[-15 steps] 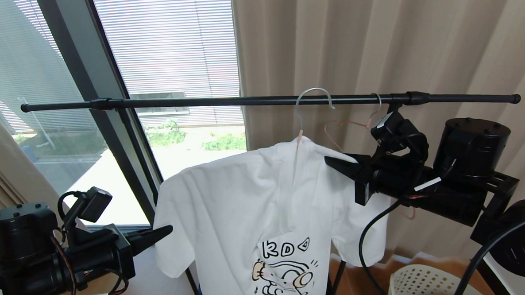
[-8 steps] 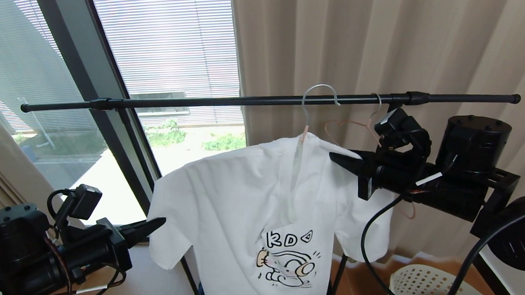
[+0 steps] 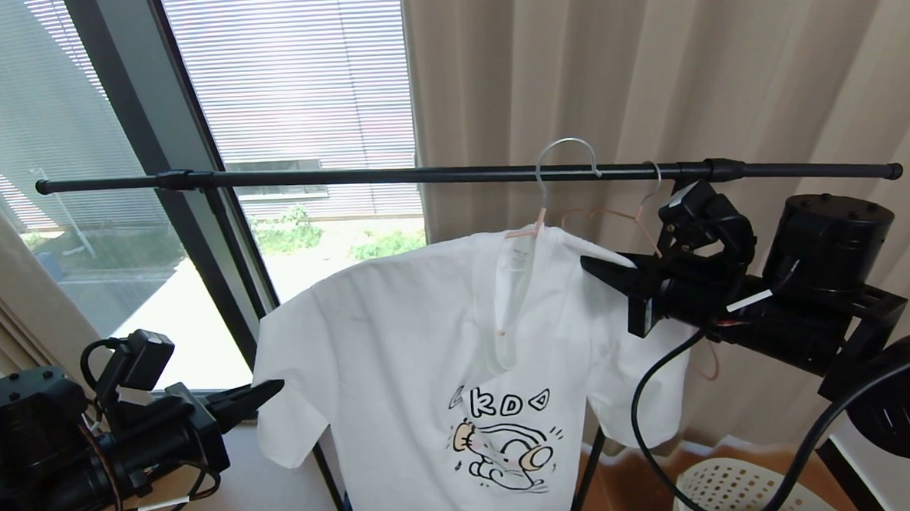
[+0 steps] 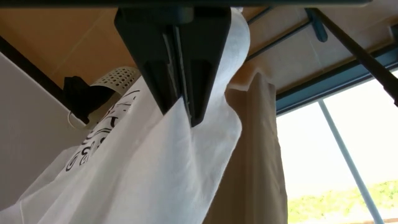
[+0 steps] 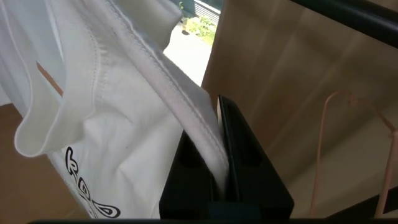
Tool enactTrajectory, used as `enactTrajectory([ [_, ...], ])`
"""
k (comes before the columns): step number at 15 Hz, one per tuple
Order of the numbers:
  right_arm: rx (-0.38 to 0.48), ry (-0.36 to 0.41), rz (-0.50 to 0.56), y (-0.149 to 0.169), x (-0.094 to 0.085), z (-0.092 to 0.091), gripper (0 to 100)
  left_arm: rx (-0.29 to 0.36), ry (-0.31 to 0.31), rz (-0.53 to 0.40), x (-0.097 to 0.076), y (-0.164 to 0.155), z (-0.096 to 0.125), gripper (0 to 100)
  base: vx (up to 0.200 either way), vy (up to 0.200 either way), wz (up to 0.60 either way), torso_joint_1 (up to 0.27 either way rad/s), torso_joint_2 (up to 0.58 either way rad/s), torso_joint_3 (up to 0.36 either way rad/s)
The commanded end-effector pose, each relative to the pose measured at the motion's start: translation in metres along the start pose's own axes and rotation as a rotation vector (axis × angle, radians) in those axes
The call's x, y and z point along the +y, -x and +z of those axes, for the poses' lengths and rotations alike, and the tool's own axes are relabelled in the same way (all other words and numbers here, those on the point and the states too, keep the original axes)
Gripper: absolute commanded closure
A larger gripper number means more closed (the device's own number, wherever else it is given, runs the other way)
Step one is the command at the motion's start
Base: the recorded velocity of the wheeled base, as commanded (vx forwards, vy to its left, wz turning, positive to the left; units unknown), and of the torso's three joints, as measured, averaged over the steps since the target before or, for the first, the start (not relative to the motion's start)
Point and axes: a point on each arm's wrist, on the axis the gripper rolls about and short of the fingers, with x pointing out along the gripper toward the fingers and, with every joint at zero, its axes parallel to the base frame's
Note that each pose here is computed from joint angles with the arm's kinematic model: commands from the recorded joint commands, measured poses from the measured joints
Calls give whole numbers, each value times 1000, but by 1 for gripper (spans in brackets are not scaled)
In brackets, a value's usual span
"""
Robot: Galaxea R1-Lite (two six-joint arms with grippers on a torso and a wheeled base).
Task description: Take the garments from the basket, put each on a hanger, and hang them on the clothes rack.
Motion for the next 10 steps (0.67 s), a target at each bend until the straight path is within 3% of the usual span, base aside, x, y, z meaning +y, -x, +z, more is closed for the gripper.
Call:
enactTrajectory([
  [1, -2, 1, -6, 0, -2, 0, 100, 0, 4, 10, 3, 1, -1, 100, 0, 0, 0, 0, 0, 0],
  [10, -8, 1, -37, 2, -12, 2, 100, 0, 5, 15, 4, 1, -1, 100, 0, 0, 0, 0, 0, 0],
])
